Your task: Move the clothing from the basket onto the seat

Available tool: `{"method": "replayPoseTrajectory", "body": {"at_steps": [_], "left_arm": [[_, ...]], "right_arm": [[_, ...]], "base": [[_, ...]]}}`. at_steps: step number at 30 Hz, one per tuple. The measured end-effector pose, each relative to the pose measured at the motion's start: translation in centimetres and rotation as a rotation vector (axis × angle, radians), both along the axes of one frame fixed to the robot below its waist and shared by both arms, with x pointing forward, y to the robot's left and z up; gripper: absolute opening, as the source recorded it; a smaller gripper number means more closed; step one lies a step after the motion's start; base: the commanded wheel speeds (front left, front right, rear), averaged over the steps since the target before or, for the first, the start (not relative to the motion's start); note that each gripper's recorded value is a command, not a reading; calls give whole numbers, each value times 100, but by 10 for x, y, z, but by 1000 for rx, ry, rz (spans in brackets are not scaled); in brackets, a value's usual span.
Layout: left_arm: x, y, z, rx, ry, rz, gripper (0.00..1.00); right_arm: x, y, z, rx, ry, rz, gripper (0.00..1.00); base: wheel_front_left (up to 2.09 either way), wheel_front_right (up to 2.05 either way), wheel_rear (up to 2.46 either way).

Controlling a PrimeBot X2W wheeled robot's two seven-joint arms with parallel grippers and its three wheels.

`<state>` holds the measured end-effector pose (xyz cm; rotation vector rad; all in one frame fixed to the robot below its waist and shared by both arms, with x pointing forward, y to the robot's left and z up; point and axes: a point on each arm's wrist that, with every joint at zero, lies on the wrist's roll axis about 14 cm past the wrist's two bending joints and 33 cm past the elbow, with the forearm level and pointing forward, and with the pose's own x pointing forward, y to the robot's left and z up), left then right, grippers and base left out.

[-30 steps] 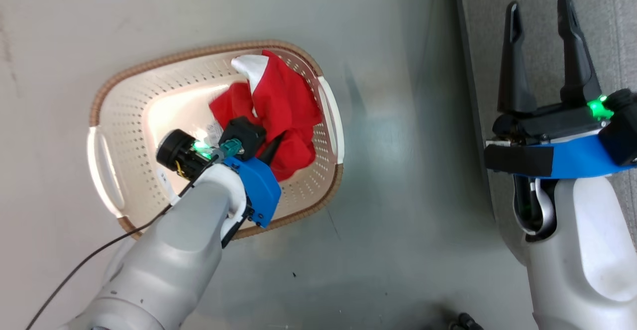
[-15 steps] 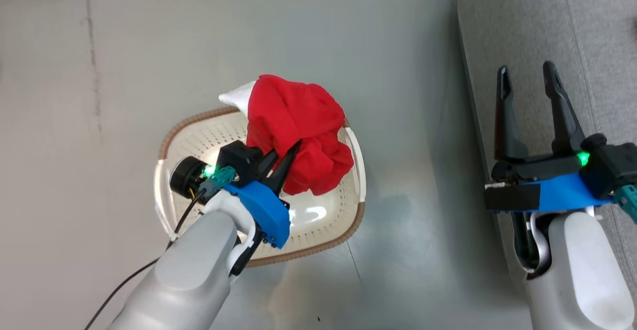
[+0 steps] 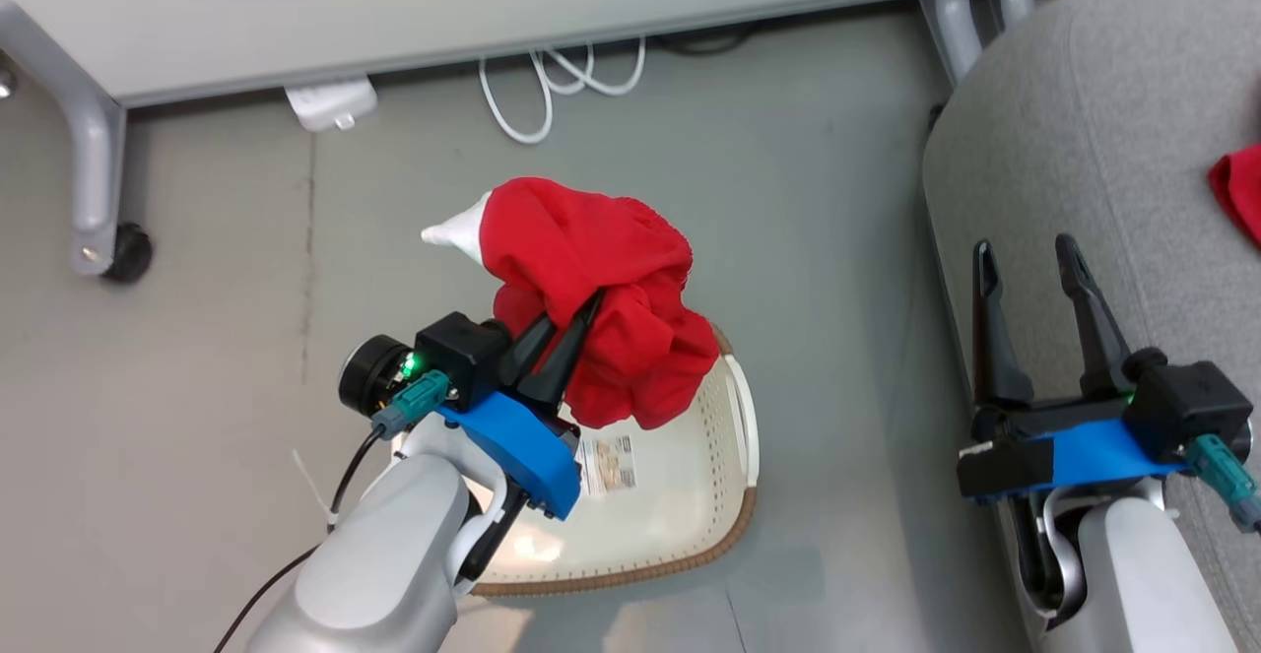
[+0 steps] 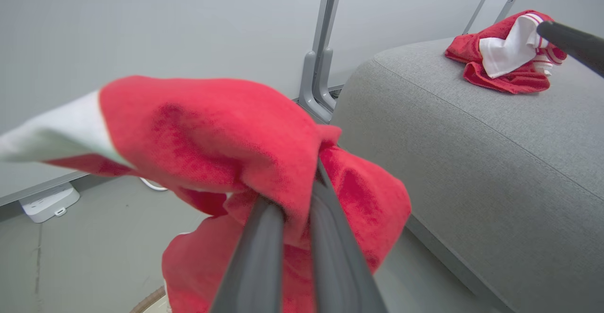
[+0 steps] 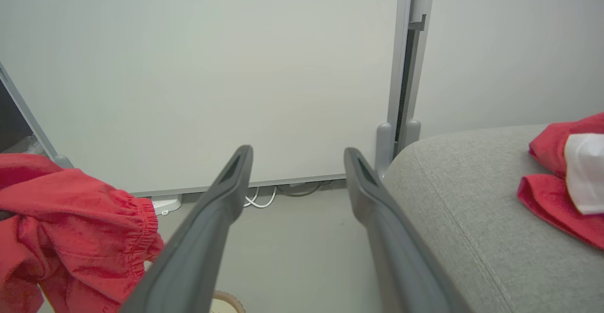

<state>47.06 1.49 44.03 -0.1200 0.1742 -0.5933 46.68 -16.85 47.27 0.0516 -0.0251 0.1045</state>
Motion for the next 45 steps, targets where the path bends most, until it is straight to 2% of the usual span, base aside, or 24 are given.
{"method": "replayPoseTrajectory", "body": {"at_steps": [8, 21, 35, 45], "left_arm": [[-5, 13, 65, -11, -166, 37, 0], [-28, -4, 148, -23, -349, -14, 0], [-42, -14, 174, -15, -398, -42, 0], [-43, -15, 171, -10, -392, -45, 0]], "right_arm": [[-21, 8, 19, 11, -31, 17, 100], [-53, 15, 36, 26, -58, 35, 100], [-72, 25, 40, 31, -66, 67, 100], [-74, 71, 46, 14, -82, 212, 100]], "base": [[0, 0, 0], [0, 0, 0], [0, 0, 0], [0, 0, 0]]}}
